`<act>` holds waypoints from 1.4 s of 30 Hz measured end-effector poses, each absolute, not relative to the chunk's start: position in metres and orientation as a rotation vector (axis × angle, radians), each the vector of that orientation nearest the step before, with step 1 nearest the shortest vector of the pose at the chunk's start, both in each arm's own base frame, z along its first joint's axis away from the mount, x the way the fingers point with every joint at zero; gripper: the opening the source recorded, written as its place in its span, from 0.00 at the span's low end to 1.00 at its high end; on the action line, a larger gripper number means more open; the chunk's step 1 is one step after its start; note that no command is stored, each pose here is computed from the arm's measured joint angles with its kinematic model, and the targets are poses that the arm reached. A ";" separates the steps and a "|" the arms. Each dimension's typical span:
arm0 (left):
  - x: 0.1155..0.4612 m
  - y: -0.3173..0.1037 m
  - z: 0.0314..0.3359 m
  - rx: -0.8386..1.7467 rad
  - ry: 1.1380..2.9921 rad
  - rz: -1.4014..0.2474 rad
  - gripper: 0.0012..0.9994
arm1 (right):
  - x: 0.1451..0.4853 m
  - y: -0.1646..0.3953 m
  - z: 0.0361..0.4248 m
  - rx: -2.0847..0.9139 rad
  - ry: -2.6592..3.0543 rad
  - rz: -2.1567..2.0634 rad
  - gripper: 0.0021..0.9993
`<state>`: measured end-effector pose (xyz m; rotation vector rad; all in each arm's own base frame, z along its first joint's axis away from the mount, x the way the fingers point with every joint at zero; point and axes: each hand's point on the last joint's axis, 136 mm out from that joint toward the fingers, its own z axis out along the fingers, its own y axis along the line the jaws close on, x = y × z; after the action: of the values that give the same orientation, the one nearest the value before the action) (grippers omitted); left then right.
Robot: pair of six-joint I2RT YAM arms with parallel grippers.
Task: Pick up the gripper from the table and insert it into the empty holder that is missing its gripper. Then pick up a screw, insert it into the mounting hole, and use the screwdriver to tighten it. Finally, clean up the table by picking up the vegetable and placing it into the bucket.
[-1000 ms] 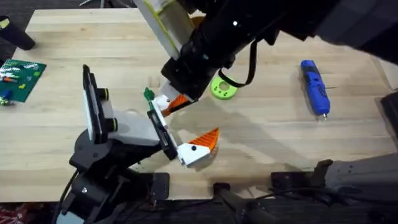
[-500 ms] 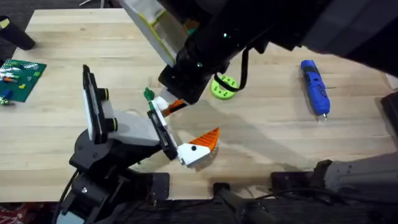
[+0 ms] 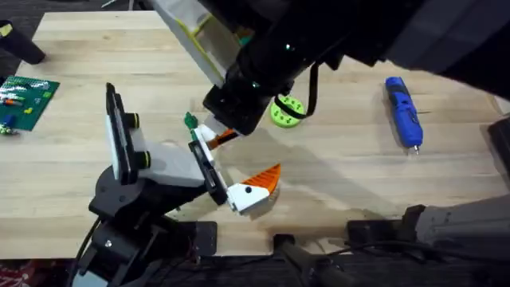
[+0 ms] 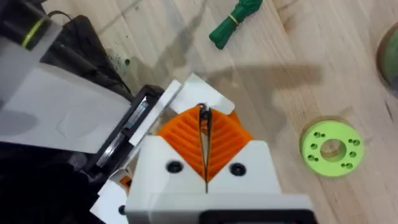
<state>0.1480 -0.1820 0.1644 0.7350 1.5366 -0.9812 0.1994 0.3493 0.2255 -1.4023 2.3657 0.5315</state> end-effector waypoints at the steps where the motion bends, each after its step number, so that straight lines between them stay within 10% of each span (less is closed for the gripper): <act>1: 0.148 -0.182 0.164 0.735 1.536 -0.981 0.98 | 0.199 0.349 0.225 -1.403 2.366 0.531 0.01; 26: 0.150 -0.181 0.164 0.719 1.548 -0.983 0.98 | 0.195 0.355 0.207 -1.442 2.412 0.532 0.00; 34: 0.150 -0.181 0.164 0.714 1.550 -0.982 0.98 | 0.205 0.348 0.208 -1.408 2.417 0.480 0.95; 42: 0.150 -0.181 0.164 0.718 1.547 -0.980 0.98 | 0.209 0.334 0.237 -1.342 2.376 0.546 0.99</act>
<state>0.1500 -0.1810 0.1638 0.7180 1.5472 -0.9796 0.2087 0.3344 0.2374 -1.3423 2.3764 0.5464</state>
